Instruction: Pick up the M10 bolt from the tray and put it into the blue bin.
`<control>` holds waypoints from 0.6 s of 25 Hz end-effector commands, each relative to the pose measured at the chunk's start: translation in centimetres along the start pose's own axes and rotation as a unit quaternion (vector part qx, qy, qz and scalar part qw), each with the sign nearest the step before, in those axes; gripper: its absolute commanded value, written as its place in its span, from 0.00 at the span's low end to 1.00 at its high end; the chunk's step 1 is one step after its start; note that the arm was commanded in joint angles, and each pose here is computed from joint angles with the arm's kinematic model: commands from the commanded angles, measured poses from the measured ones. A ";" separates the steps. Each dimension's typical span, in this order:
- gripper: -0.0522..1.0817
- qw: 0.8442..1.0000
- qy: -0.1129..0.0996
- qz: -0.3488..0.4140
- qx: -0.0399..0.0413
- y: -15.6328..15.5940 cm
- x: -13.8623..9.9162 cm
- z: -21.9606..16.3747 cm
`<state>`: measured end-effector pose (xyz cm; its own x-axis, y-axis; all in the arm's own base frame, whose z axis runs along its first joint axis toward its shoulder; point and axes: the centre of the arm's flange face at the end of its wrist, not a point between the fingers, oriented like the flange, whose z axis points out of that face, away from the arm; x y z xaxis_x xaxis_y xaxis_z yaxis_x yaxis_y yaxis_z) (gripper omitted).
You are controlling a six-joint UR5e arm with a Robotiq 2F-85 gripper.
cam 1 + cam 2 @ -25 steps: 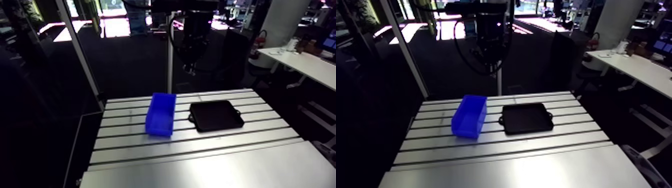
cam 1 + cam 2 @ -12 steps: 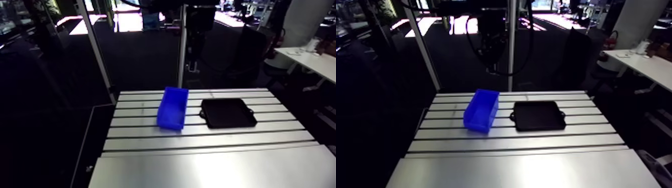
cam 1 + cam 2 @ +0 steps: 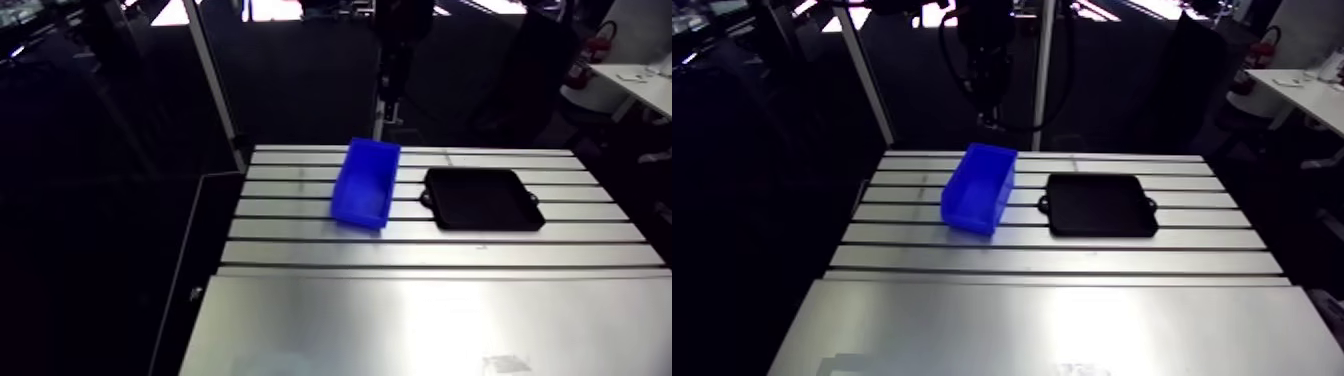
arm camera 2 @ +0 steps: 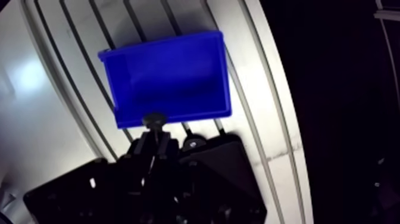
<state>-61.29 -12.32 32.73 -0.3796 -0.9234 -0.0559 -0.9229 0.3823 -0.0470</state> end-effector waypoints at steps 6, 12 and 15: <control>0.94 1.000 -0.010 -0.002 0.015 -0.3 1.4 5.5; 0.94 1.000 -0.012 -0.002 0.020 -1.0 1.1 7.6; 0.93 1.000 -0.012 -0.002 0.019 -1.1 1.1 8.7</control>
<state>-60.54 -13.46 25.67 -0.3741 -0.9241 -0.0781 -0.9215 0.3799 -0.0811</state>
